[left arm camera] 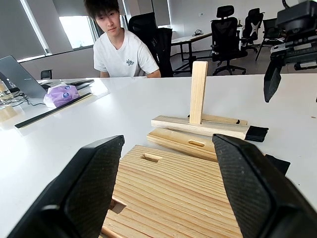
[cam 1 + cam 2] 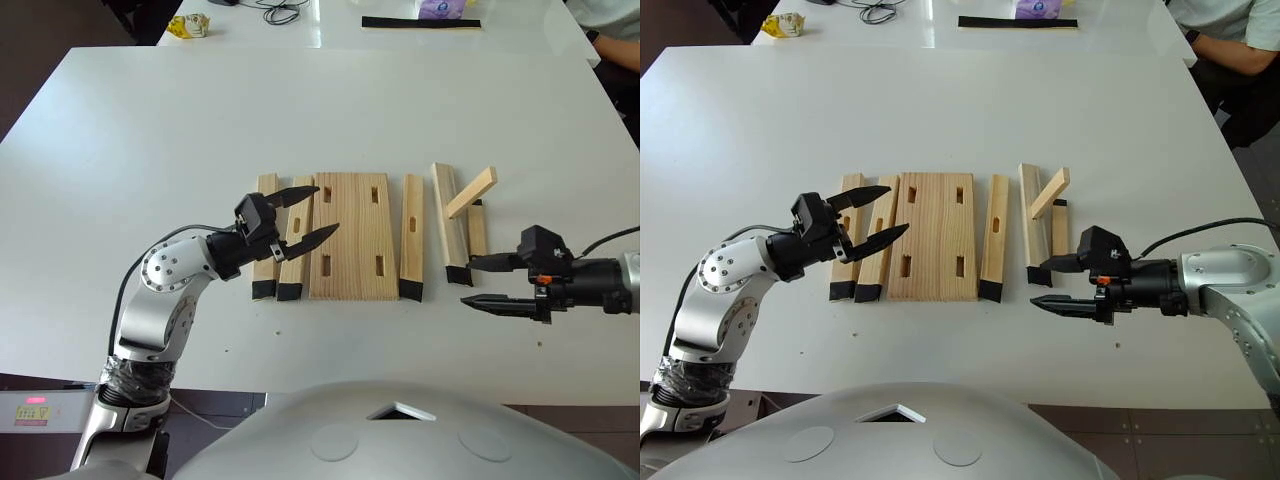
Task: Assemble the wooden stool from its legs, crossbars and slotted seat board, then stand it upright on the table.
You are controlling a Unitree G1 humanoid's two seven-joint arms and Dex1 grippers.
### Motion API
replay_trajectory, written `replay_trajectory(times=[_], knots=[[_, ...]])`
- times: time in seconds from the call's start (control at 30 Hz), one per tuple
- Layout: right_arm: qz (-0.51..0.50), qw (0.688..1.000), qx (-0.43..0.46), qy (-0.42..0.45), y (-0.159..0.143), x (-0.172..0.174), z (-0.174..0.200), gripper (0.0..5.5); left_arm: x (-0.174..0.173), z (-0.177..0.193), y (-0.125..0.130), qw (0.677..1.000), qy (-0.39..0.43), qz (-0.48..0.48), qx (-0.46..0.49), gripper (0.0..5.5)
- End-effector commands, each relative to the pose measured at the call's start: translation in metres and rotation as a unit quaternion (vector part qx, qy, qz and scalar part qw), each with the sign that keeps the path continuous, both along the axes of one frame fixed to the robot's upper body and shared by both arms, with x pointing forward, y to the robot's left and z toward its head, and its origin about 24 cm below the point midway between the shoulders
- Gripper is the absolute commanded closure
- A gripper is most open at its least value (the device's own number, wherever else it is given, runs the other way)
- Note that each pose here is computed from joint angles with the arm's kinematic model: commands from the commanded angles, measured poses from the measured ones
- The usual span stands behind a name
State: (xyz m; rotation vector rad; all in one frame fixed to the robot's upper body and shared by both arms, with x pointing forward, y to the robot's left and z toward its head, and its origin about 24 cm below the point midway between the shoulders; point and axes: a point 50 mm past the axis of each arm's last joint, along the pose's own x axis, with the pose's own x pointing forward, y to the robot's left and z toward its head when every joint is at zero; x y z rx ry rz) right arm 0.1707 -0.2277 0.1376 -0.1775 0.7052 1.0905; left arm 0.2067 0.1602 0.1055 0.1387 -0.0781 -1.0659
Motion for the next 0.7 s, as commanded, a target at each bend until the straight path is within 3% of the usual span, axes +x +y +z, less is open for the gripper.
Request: replay_trajectory(times=[0.03, 0.17, 0.3, 0.7], knots=[[-0.125, 0.989, -0.069, -0.038, 0.008, 0.015, -0.008, 2.17, -0.004, 0.001, 0.002, 1.000, 0.003, 0.007, 0.001, 2.19], [-0.156, 0.978, -0.127, -0.064, 0.026, 0.010, -0.024, 2.17, -0.005, -0.001, 0.000, 1.000, 0.003, 0.007, -0.001, 2.19], [-0.167, 0.977, -0.120, -0.052, 0.036, 0.004, -0.026, 2.17, -0.004, 0.000, 0.000, 1.000, 0.003, 0.006, 0.000, 2.19], [-0.263, 0.955, -0.115, -0.082, 0.036, 0.012, -0.028, 2.17, -0.005, -0.001, 0.002, 1.000, 0.001, 0.007, 0.005, 2.19]])
